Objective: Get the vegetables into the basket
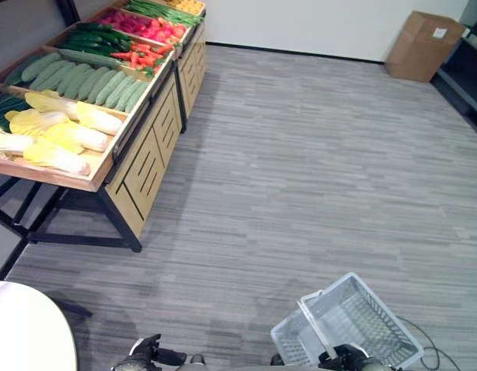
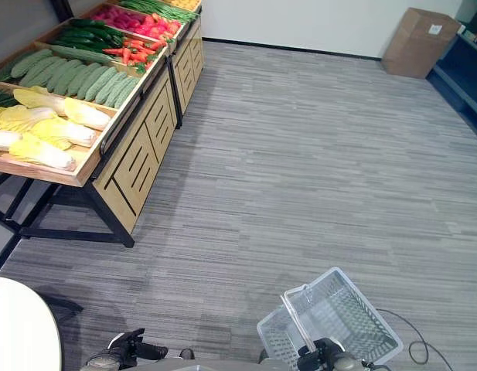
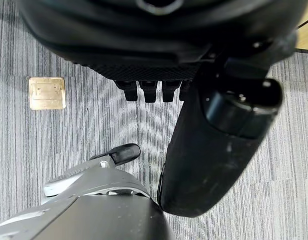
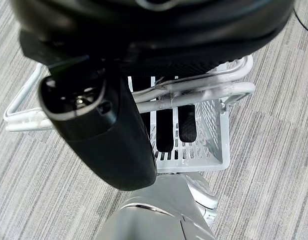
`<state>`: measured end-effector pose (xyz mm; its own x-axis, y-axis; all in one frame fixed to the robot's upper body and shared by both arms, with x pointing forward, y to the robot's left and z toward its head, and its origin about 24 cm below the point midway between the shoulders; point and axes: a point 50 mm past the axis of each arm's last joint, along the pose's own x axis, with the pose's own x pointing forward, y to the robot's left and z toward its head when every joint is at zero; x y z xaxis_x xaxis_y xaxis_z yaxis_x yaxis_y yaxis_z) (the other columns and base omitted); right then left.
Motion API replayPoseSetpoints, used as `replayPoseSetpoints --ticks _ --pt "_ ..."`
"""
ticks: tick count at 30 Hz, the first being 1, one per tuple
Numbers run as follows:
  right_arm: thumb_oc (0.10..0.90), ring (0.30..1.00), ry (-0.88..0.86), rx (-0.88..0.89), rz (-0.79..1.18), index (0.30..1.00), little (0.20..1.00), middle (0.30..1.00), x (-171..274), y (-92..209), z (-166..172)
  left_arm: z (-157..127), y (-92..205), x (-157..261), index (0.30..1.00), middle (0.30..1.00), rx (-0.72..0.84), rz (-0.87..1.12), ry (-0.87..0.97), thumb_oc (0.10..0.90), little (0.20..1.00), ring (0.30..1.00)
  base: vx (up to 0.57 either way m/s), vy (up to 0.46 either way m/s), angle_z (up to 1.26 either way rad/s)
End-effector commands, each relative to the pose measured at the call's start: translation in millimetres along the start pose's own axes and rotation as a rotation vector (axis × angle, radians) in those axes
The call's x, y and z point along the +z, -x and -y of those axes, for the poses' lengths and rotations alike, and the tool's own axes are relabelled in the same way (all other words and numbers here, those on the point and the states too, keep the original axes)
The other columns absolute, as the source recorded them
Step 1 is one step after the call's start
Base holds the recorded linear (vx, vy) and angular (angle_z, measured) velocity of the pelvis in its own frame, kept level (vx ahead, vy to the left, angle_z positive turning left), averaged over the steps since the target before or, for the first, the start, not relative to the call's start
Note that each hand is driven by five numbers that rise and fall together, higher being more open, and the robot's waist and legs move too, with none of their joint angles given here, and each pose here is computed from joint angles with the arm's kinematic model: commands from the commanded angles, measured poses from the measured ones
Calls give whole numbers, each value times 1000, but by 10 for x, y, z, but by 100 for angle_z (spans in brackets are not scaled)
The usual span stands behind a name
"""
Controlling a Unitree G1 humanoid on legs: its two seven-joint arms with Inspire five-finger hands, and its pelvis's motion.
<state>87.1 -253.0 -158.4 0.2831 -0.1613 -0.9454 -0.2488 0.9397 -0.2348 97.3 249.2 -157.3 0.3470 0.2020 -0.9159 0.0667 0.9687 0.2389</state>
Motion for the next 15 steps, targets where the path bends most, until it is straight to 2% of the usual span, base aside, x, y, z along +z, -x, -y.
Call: replayPoseSetpoints --ticks 1,8,15 --pt "400 300 -46 19 58 300 300 300 178 -12 10 9 -9 66 1000 1000 -13 17 -13 900 1000 1000 51 155 -33" --pt "400 300 -126 12 72 300 300 300 175 -8 32 -40 -11 113 1000 1000 -2 32 -7 900 1000 1000 88 52 -8" --pt "400 300 -95 25 82 300 300 300 184 -8 -10 -101 -15 162 1000 1000 26 40 29 900 1000 1000 312 -198 0"
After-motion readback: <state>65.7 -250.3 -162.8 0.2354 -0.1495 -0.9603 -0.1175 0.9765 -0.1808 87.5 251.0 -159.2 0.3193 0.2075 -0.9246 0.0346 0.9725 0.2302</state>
